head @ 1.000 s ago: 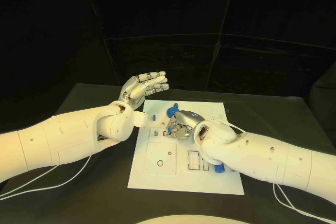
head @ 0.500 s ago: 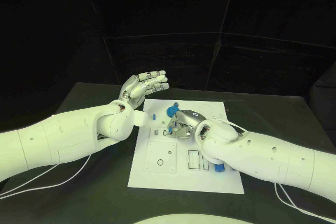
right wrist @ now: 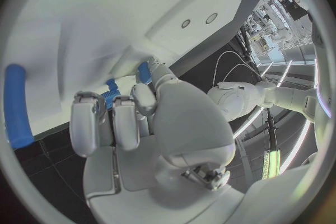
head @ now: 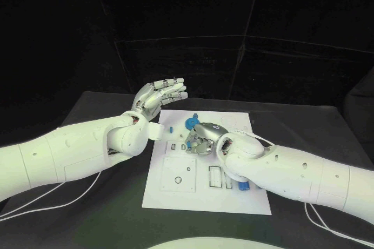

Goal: Assemble the parts on the task board

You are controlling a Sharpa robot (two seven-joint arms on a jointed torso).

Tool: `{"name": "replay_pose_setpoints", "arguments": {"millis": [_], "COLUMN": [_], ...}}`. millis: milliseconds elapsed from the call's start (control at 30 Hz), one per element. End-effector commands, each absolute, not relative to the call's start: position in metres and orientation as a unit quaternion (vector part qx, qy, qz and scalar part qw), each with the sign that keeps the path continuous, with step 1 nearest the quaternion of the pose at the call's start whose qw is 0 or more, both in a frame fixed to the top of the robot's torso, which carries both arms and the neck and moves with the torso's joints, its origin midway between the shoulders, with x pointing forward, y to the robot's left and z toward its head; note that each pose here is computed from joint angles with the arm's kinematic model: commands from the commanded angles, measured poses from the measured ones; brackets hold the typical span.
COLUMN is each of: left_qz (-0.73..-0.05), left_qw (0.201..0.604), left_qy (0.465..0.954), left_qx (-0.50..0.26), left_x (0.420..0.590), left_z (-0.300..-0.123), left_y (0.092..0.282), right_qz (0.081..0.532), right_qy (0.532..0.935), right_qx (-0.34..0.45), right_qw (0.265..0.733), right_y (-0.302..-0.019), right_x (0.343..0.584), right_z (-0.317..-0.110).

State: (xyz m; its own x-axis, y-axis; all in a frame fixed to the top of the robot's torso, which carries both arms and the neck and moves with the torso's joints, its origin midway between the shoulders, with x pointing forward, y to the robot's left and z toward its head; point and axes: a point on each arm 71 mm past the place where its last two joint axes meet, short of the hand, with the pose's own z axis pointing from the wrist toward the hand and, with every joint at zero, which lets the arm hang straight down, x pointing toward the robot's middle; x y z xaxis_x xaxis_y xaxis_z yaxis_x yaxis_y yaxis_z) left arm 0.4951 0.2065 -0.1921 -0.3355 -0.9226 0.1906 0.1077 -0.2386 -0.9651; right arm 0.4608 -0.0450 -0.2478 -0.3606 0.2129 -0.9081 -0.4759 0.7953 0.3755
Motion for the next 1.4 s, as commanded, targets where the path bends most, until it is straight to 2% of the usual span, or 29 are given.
{"name": "replay_pose_setpoints", "arguments": {"millis": [33, 533, 867, 1167, 1400], "left_qz": [-0.668, -0.667, -0.667, -0.666, -0.661], "left_qw": [0.386, 0.386, 0.386, 0.387, 0.387], "left_qy": [0.478, 0.478, 0.479, 0.484, 0.505], "left_qx": [-0.420, -0.420, -0.421, -0.415, -0.400], "left_x": [0.495, 0.496, 0.496, 0.497, 0.499], "left_z": [-0.190, -0.190, -0.191, -0.191, -0.193], "left_y": [0.206, 0.206, 0.207, 0.209, 0.214], "right_qz": [0.293, 0.293, 0.306, 0.376, 0.445], "right_qy": [0.782, 0.775, 0.753, 0.705, 0.680], "right_qx": [-0.096, -0.085, -0.063, -0.050, -0.048], "right_qw": [0.542, 0.553, 0.579, 0.599, 0.581], "right_y": [-0.047, -0.048, -0.051, -0.058, -0.081], "right_x": [0.459, 0.460, 0.462, 0.454, 0.443], "right_z": [-0.255, -0.254, -0.248, -0.234, -0.211]}}
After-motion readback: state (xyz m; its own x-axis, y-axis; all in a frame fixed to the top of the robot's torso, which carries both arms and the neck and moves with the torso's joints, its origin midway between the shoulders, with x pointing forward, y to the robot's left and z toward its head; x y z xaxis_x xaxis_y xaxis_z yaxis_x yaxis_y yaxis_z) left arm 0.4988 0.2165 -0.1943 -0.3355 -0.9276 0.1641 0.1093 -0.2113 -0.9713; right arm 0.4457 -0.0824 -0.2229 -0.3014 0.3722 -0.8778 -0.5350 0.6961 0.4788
